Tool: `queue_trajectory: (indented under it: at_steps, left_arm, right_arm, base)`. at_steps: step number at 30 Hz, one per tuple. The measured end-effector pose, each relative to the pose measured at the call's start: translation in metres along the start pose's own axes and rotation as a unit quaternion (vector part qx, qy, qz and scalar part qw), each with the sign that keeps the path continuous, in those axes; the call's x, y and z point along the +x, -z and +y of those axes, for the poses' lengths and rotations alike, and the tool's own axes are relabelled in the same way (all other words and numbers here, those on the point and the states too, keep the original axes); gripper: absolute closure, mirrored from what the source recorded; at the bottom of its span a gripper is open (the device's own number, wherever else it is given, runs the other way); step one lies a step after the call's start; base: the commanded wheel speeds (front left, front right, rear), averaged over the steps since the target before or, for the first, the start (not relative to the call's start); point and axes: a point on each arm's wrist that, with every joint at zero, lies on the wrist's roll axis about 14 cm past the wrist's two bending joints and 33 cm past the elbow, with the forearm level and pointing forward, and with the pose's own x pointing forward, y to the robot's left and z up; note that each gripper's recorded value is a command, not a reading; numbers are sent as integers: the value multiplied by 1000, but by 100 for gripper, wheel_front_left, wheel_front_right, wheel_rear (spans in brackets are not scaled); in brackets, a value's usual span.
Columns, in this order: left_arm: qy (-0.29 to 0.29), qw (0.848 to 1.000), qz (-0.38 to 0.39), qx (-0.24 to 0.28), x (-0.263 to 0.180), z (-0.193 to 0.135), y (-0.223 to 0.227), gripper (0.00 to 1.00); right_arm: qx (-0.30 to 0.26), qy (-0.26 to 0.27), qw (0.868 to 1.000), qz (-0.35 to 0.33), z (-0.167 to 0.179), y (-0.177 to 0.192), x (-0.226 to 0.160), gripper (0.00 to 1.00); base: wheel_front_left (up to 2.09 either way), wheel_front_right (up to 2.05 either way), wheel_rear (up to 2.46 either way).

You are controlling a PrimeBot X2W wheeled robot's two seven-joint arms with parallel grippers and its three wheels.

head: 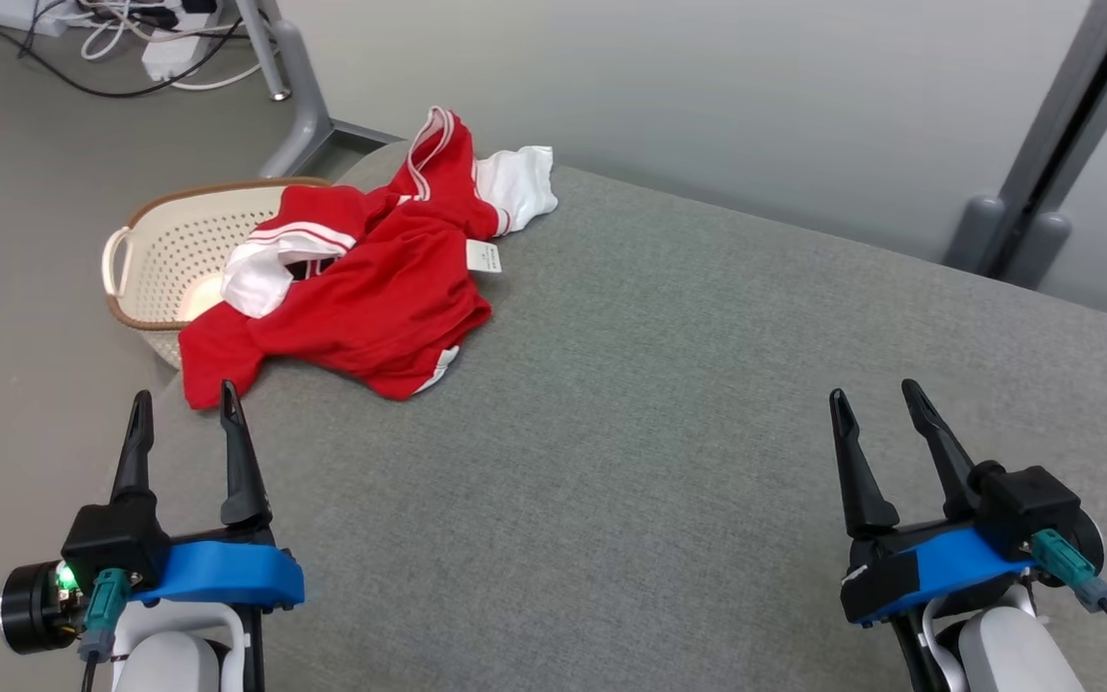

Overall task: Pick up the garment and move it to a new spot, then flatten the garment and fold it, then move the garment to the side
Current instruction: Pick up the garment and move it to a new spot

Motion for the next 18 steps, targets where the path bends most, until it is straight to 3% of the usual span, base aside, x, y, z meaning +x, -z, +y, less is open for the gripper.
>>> queue_trajectory:
  at_steps: [10, 18]
  left_arm:
    - [-33, 999, 4, 4, -12, 24, 1, 0]
    - [-26, 1000, 8, 6, -1, 18, 4, 0]
  right_arm:
    - [8, -26, 1000, 7, 19, 6, 8, 0]
    - [6, -11, 1000, 11, 6, 10, 4, 0]
  base:
    - [0, 0, 0]
    - [0, 0, 0]
